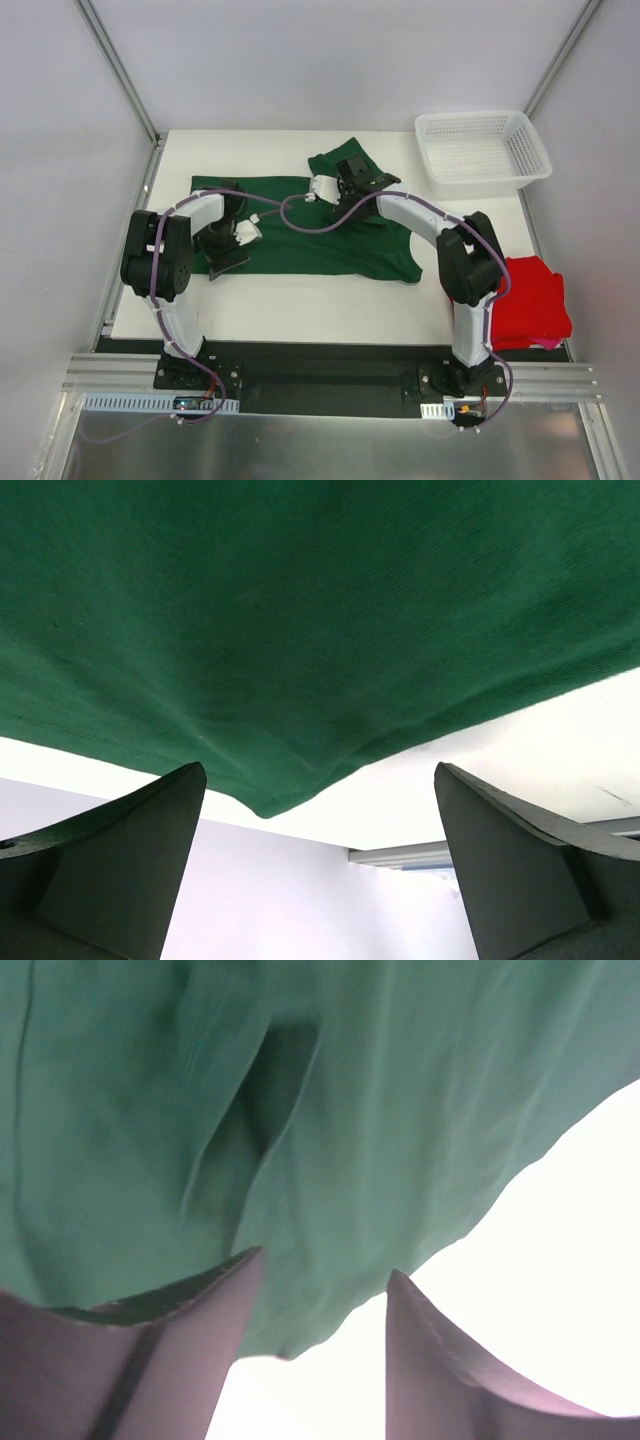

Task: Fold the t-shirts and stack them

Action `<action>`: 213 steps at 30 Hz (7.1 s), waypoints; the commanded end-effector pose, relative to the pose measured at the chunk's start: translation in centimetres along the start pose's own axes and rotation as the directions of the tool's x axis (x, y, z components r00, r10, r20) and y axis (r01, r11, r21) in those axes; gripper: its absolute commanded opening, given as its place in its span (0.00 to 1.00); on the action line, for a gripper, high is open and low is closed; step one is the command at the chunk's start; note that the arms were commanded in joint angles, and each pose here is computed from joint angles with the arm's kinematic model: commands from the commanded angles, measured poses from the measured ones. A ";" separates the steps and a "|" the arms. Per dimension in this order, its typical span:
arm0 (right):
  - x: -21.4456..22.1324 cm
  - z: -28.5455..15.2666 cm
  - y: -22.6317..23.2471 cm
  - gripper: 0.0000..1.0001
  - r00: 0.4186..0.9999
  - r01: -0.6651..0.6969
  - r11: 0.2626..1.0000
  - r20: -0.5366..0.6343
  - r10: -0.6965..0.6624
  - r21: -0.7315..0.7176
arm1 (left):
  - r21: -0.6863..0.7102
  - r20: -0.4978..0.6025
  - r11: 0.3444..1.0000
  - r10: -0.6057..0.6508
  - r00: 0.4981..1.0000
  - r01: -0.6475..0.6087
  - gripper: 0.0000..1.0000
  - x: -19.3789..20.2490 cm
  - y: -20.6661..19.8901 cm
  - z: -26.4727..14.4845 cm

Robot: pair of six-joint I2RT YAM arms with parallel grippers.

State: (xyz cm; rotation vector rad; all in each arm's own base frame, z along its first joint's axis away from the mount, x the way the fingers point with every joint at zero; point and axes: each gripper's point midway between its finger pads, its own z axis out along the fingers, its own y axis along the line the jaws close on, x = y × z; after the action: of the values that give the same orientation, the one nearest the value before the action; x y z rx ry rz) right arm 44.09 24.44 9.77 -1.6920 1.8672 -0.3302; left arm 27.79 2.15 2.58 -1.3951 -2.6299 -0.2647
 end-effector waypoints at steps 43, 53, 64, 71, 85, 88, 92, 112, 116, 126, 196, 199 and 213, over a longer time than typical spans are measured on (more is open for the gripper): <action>7.8 0.4 3.4 0.14 0.972 -0.138 0.977 -0.212 0.102 -0.164 | -0.015 0.022 0.999 0.046 0.999 -0.046 0.99 -1.8 0.5 -1.0; 7.0 0.2 1.3 0.01 0.977 -0.115 0.989 -0.189 0.096 -0.094 | -0.012 0.021 0.999 0.042 0.999 -0.042 0.99 -1.9 0.4 -1.0; 6.1 0.1 -3.0 0.01 0.983 -0.096 0.994 -0.153 0.104 0.061 | -0.009 0.016 0.999 0.049 0.999 -0.049 0.99 -1.4 -0.1 -1.0; 6.5 -0.3 -5.9 0.01 0.981 -0.056 0.987 -0.175 0.082 0.148 | -0.014 0.016 0.999 0.047 0.999 -0.047 0.99 -1.3 -0.1 -1.2; 8.3 -0.4 -8.3 0.01 0.975 -0.046 0.980 -0.204 0.086 0.192 | -0.022 0.013 0.999 0.043 0.999 -0.043 0.99 -1.3 0.1 -1.3; 8.3 -0.1 -8.2 0.01 0.975 -0.049 0.981 -0.204 0.088 0.188 | -0.023 0.012 0.999 0.043 0.999 -0.043 0.99 -1.2 0.1 -1.4; 8.2 0.2 -7.6 0.01 0.976 -0.037 0.986 -0.207 0.071 0.165 | -0.025 0.014 0.999 0.044 0.999 -0.043 0.99 -1.3 0.1 -1.4; 7.1 -6.4 -0.7 0.74 0.941 -0.333 0.926 -0.127 0.314 -0.179 | -0.068 0.034 0.997 0.035 0.999 -0.032 1.00 -2.1 1.1 -2.5; 5.3 -9.4 4.1 0.92 0.860 -0.487 0.738 -0.110 0.498 -0.467 | -0.117 0.133 0.992 -0.027 0.991 0.043 0.99 -4.2 3.4 -4.8; 4.5 -9.9 7.1 0.96 0.684 -0.665 0.494 -0.191 0.704 -0.561 | 0.049 0.496 0.927 -0.346 0.796 0.373 0.99 -9.5 8.3 -11.9; 11.6 -1.6 7.7 0.96 0.945 -0.328 0.844 -0.145 0.294 -0.425 | 0.285 0.371 0.921 -0.362 0.855 0.266 0.99 -5.9 0.3 -3.5; 11.2 -1.6 7.0 0.96 0.946 -0.323 0.848 -0.131 0.296 -0.419 | 0.256 0.367 0.929 -0.350 0.862 0.268 0.99 -5.7 0.9 -3.3; 11.2 -2.2 7.1 0.96 0.950 -0.312 0.851 -0.131 0.283 -0.423 | 0.171 0.408 0.950 -0.309 0.859 0.260 0.99 -7.8 5.4 -4.2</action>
State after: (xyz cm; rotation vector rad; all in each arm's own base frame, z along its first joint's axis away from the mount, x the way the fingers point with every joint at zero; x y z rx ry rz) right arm 36.87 14.00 2.42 -1.6130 2.3952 0.1948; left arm 35.60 -2.48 5.80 -1.0909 -3.1729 0.1964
